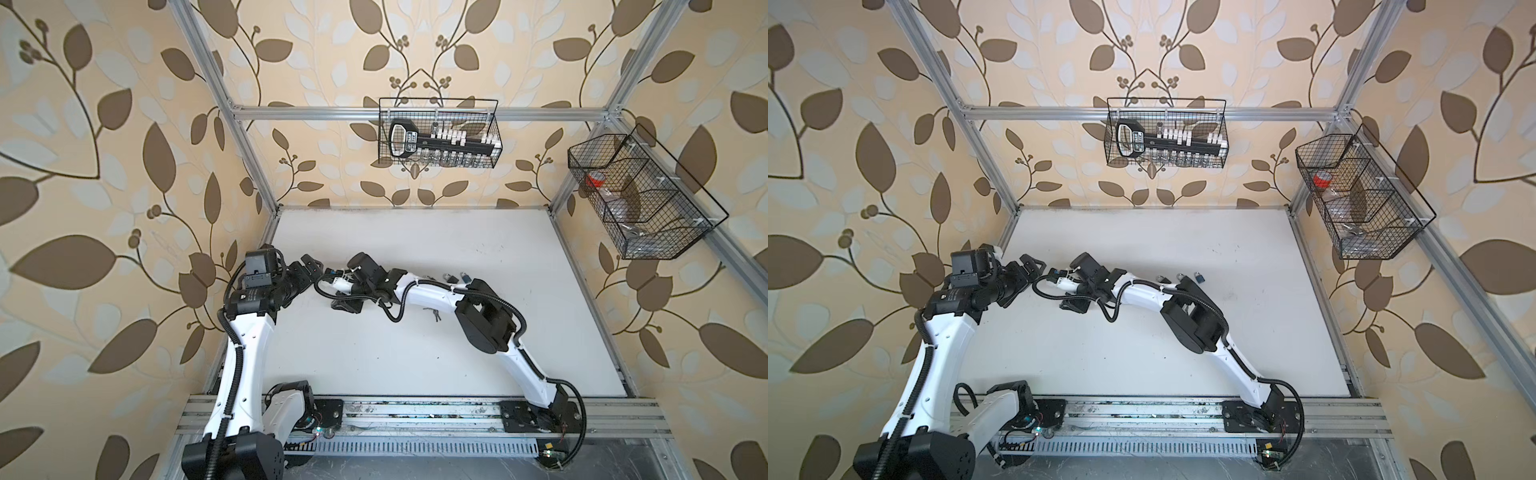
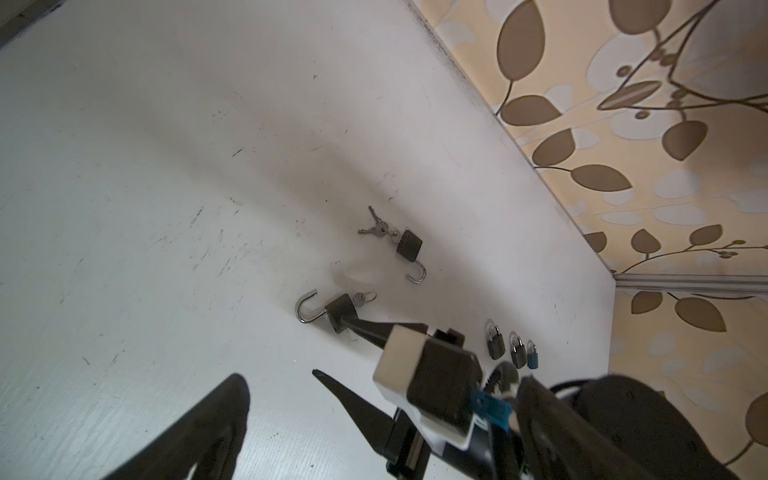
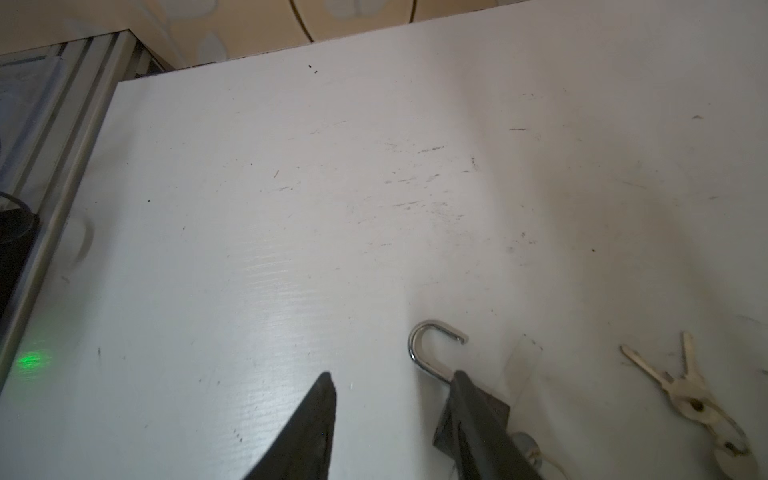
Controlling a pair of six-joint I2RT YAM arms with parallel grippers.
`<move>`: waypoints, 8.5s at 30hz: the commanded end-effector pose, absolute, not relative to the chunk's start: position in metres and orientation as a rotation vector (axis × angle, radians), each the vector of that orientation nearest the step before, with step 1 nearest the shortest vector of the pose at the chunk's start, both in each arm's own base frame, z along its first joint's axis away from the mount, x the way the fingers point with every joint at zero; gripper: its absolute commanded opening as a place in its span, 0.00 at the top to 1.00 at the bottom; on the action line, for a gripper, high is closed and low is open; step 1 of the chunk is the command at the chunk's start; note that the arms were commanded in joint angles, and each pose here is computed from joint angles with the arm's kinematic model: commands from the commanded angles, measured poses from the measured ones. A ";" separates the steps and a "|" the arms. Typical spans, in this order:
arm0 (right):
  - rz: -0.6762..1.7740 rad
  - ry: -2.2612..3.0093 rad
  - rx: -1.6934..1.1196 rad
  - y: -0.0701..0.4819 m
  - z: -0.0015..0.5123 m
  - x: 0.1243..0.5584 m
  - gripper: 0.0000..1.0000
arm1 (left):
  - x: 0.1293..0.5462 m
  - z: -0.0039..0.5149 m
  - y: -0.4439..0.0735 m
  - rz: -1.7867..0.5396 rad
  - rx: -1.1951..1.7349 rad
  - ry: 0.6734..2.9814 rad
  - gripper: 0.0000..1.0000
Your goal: Lock with the key
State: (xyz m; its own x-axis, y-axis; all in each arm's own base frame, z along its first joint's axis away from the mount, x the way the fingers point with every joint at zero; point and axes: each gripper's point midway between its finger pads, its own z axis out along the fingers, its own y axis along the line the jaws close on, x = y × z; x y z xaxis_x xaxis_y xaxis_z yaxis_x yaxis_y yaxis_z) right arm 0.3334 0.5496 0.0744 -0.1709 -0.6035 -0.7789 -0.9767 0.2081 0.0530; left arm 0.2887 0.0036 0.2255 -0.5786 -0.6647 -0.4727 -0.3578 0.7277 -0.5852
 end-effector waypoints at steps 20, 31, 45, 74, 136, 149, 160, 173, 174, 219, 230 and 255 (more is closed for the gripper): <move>0.740 2.117 -1.499 0.540 0.011 0.349 0.34 | 0.280 0.247 -0.006 -0.613 -0.663 2.199 0.01; 0.691 2.097 -1.640 0.513 0.012 0.329 0.35 | 0.279 0.244 -0.008 -0.629 -0.668 2.205 0.01; 0.469 2.071 -1.709 0.502 -0.009 0.332 0.64 | 0.276 0.247 -0.007 -0.621 -0.668 2.203 0.01; 0.762 1.950 -1.050 0.394 0.154 0.279 1.00 | 0.277 0.295 -0.010 -0.623 -0.544 2.039 0.01; 1.374 1.650 -0.999 0.284 0.274 0.232 1.00 | 0.227 0.307 -0.291 -1.538 0.765 1.971 0.63; 1.369 1.630 -0.990 0.281 0.277 0.228 1.00 | 0.229 0.305 -0.290 -1.518 0.746 1.990 0.76; 1.373 1.635 -0.997 0.280 0.273 0.226 1.00 | 0.231 0.305 -0.289 -1.499 0.735 1.996 0.88; 1.389 1.640 -1.023 0.281 0.269 0.223 1.00 | 0.237 0.308 -0.286 -1.461 0.692 2.003 0.83; 1.389 1.641 -1.024 0.281 0.268 0.223 1.00 | 0.237 0.308 -0.286 -1.460 0.691 2.003 0.84; 1.142 1.421 -0.918 0.268 0.325 0.241 0.52 | 0.230 0.365 -0.286 -1.599 0.614 1.806 1.00; 1.175 1.428 -0.938 0.277 0.321 0.241 0.62 | 0.231 0.364 -0.285 -1.600 0.611 1.808 1.00; 1.472 1.499 -0.982 0.284 0.363 0.217 1.00 | 0.233 0.388 -0.273 -1.387 0.666 1.760 1.00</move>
State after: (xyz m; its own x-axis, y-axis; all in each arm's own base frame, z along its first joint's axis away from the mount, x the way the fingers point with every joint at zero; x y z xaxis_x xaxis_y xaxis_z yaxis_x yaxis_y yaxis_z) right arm 0.2404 0.2818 0.3295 -0.3714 0.0126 -0.9284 -0.9154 0.1624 0.3684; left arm 0.2386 -0.2799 0.3612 -0.6570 -0.0483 -0.7523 0.7206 0.2531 -0.6455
